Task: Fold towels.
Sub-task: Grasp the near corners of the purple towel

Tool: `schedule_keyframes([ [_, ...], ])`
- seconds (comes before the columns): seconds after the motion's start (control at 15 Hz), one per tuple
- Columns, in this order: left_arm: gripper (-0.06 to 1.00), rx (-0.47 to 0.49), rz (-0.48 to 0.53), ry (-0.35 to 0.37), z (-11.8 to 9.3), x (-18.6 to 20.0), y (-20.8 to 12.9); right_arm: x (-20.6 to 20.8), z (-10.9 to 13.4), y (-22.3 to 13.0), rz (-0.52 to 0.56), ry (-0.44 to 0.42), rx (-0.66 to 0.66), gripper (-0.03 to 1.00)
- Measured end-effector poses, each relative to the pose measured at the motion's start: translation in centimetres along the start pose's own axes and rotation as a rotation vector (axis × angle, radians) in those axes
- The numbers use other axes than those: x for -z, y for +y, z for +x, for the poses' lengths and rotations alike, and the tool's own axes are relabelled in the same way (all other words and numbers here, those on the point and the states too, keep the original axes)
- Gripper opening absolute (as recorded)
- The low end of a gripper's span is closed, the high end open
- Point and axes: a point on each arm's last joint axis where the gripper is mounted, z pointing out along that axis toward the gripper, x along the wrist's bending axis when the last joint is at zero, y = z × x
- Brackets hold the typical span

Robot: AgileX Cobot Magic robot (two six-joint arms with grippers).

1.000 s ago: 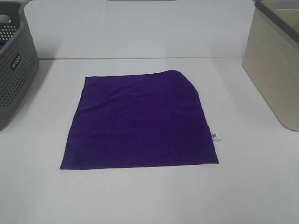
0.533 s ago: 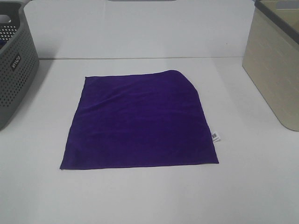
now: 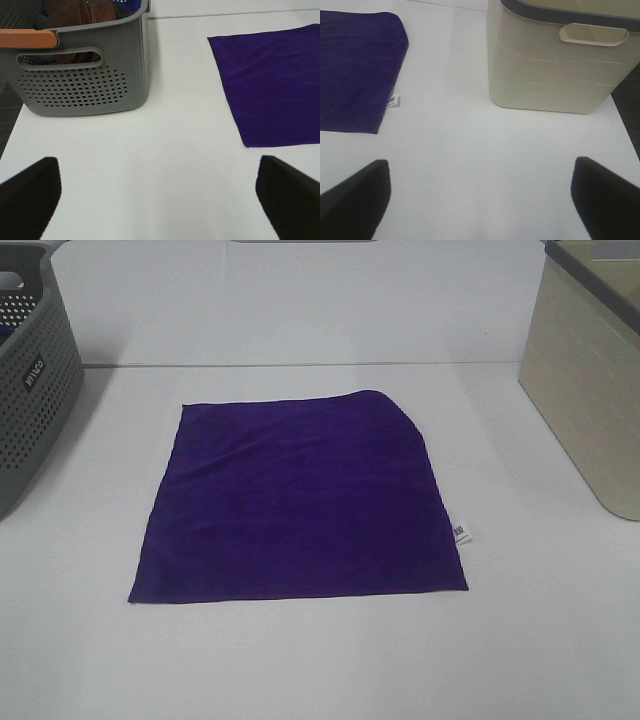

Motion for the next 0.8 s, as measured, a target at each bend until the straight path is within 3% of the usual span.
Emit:
schedule_keyframes([
  [0.8, 0.99, 0.000, 0.000, 0.000, 0.00, 0.00, 0.00, 0.00, 0.00, 0.00, 0.000, 0.000, 0.003, 0.95],
])
